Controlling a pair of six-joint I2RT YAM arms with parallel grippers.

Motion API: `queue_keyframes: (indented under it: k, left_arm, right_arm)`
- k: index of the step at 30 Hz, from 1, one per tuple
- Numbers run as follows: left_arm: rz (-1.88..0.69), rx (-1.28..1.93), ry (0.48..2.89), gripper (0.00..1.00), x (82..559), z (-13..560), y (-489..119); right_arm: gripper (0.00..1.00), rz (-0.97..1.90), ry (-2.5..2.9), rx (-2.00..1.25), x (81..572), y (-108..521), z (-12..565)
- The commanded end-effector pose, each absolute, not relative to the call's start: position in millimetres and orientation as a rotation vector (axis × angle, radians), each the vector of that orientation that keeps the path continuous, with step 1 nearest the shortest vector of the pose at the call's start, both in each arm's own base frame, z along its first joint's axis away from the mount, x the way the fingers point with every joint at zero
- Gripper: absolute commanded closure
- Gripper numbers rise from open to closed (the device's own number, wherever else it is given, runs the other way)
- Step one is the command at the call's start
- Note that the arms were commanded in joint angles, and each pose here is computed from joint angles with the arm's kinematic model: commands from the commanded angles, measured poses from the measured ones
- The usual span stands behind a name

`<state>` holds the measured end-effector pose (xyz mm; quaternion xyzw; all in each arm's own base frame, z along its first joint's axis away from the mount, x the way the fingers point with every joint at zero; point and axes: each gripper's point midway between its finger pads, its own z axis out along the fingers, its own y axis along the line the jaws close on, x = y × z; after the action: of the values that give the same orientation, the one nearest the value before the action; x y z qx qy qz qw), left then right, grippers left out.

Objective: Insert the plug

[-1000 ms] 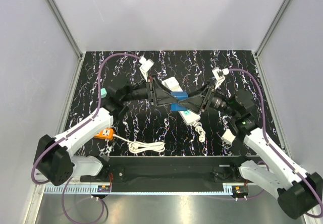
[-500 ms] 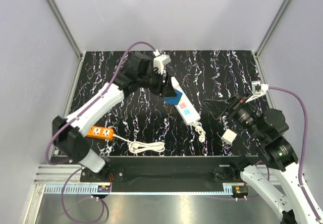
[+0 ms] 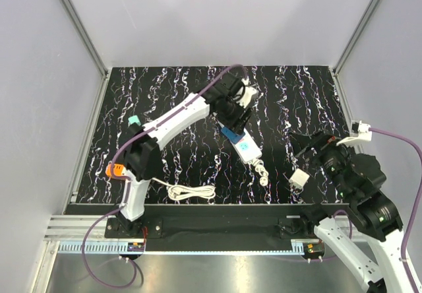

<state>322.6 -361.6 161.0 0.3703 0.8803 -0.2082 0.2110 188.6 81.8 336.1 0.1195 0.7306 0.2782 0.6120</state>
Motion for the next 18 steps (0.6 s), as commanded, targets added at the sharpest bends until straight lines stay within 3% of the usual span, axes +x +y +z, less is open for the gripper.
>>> queue_keyframes:
  k: [1, 18]
  left_arm:
    - [-0.498, 1.105, 2.428, 1.0, 330, 157, -364]
    - [-0.515, 1.189, 2.469, 1.0, 329, 130, -393]
  right_arm:
    - [0.0, 0.602, 1.612, 0.299, 183, 67, 355]
    - [0.0, 0.587, 1.63, 0.28, 182, 67, 346]
